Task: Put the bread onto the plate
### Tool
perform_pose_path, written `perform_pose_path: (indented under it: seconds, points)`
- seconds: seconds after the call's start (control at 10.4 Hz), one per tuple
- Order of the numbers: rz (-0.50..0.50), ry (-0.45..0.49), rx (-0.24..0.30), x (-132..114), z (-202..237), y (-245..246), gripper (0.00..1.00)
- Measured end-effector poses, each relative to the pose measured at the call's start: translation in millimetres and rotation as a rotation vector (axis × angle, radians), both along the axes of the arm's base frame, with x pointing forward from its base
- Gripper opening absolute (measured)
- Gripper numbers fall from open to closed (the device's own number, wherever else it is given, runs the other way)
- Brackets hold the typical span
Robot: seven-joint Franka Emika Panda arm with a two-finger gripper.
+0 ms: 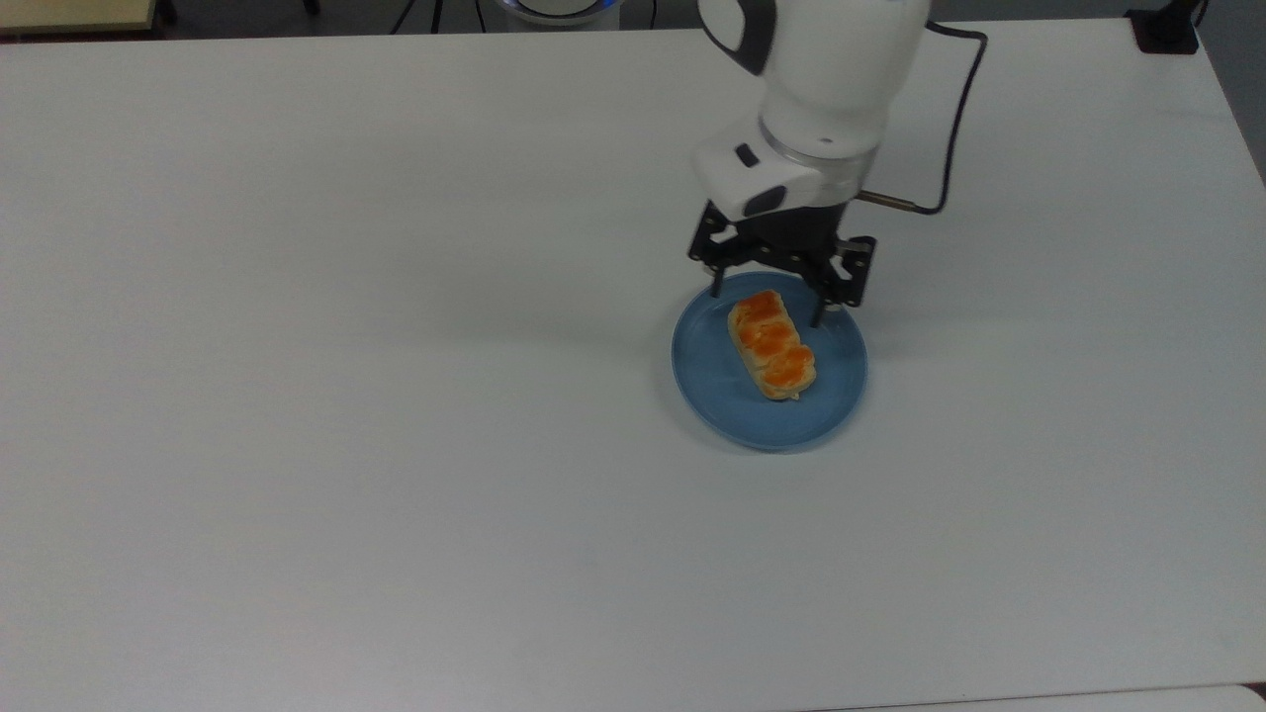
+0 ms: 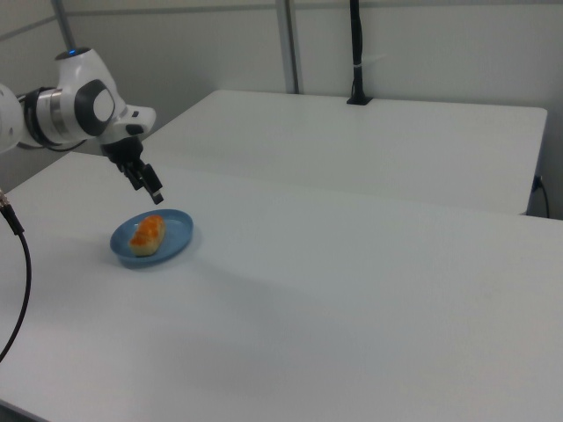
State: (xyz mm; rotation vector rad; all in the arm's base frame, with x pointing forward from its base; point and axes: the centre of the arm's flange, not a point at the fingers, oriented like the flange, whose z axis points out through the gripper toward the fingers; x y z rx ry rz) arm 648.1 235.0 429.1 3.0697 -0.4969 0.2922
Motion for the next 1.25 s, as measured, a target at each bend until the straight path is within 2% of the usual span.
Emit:
perform_pose_path:
  seconds: [0.29,0.58,0.68,0.87,1.06,1.25]
  points:
    - [0.110,0.074,-0.073,-2,46,-81,1.00]
    - [0.281,0.169,-0.123,-23,100,-169,1.00]
    - [0.301,0.178,-0.113,-33,120,-197,1.00]
    - [0.273,0.158,-0.087,-56,159,-238,1.00]
    - [0.253,0.169,-0.080,-72,172,-250,1.00]
    - [0.255,0.178,-0.079,-74,169,-249,1.00]
